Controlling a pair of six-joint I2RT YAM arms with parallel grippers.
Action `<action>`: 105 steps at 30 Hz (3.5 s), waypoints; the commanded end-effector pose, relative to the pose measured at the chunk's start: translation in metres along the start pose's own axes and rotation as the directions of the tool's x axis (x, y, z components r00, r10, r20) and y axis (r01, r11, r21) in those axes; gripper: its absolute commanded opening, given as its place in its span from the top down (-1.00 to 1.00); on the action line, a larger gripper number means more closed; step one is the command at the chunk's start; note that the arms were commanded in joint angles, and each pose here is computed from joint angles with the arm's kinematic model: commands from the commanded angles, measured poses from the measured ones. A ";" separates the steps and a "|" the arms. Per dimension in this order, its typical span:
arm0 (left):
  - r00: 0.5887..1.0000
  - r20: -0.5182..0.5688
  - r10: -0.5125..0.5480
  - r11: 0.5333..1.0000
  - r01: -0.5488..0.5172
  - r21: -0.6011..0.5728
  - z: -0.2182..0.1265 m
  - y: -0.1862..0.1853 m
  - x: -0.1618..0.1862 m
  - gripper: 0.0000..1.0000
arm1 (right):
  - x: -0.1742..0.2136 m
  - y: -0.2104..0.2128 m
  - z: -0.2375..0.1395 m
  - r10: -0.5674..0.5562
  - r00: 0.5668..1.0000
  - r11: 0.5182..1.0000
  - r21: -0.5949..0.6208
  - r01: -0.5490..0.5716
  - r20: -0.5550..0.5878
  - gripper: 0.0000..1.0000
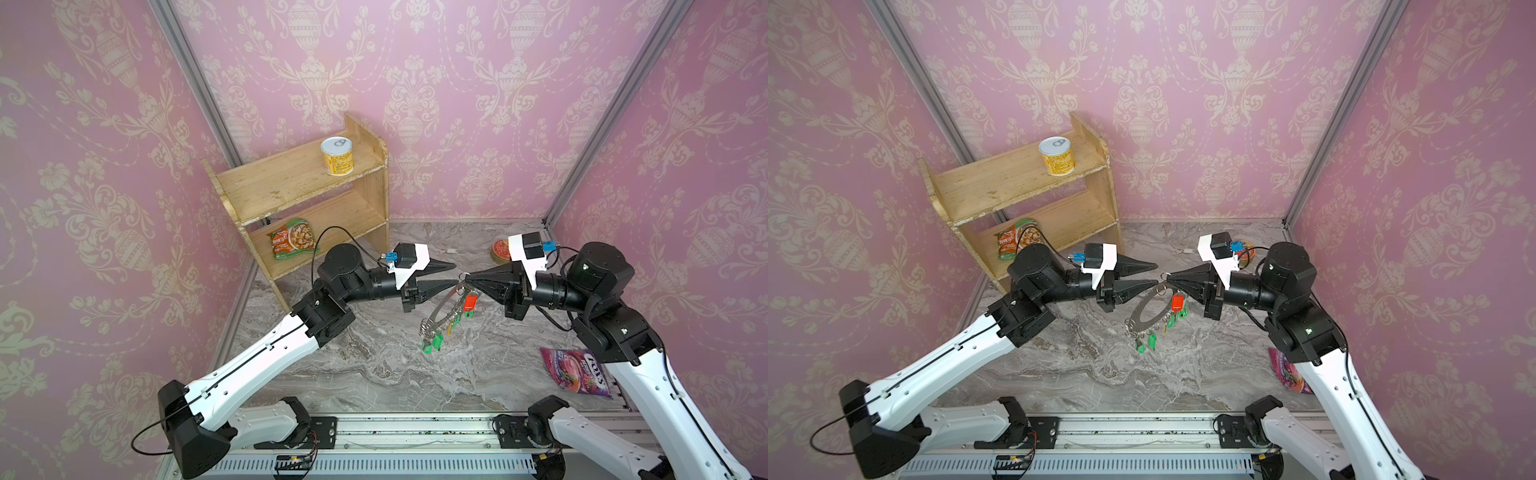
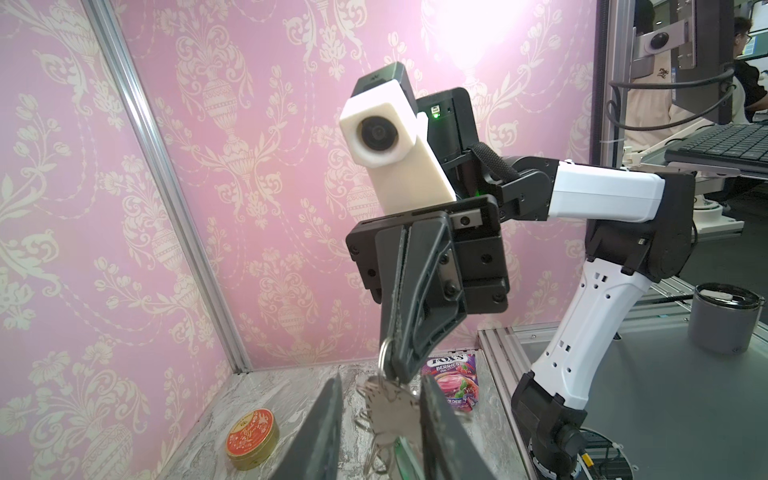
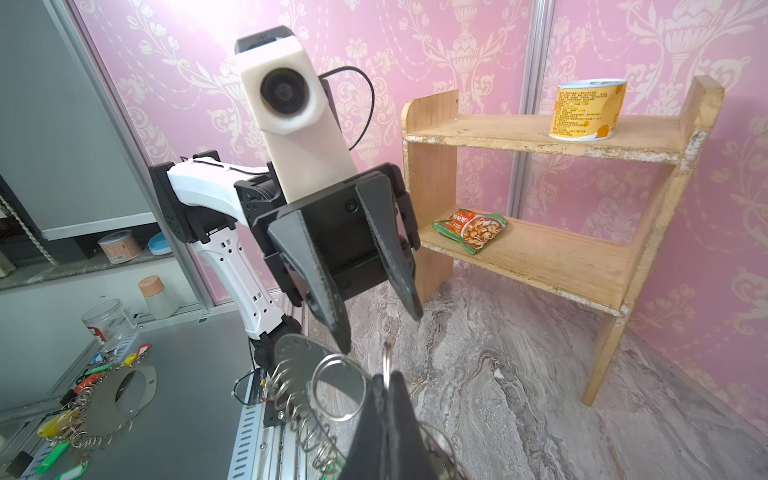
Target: Put the keys on the keyring
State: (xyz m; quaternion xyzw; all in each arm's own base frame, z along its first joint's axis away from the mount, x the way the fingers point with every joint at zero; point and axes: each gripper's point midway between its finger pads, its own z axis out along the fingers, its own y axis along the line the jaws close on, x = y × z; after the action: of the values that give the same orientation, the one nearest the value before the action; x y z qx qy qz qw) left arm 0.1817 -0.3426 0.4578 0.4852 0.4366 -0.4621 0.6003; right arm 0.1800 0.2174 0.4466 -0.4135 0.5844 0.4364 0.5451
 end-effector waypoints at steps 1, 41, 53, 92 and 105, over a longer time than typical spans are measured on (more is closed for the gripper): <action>0.998 0.042 -0.046 0.999 0.045 0.014 0.002 -0.002 -0.008 0.34 | -0.025 0.009 -0.007 -0.058 0.994 0.998 0.008 0.058 0.089 1.00; 0.998 -0.053 -0.027 0.996 0.031 0.082 0.010 -0.010 -0.002 1.00 | 0.002 0.005 -0.010 -0.005 1.000 0.999 0.044 0.006 -0.019 0.68; 0.779 -0.617 0.115 0.993 -0.072 0.095 -0.030 -0.010 0.056 1.00 | 0.037 0.001 -0.026 -0.033 0.980 0.987 0.145 0.063 -0.195 -0.22; 0.716 -0.689 0.111 0.987 0.004 0.163 -0.003 -0.027 0.059 1.00 | 0.063 0.011 0.014 -0.004 0.984 0.999 -0.037 -0.003 -0.177 0.66; 0.725 -0.678 0.120 0.984 0.005 0.179 0.000 -0.032 0.057 1.00 | 0.062 0.012 0.014 -0.008 0.983 0.999 -0.037 0.001 -0.184 1.00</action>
State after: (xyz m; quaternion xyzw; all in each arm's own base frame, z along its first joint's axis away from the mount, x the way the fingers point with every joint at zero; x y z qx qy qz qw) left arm 0.1732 -0.3470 0.3806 0.6789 0.5945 -0.2460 0.3539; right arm 0.1709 0.2328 0.3741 -0.4597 0.6332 0.4047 0.4732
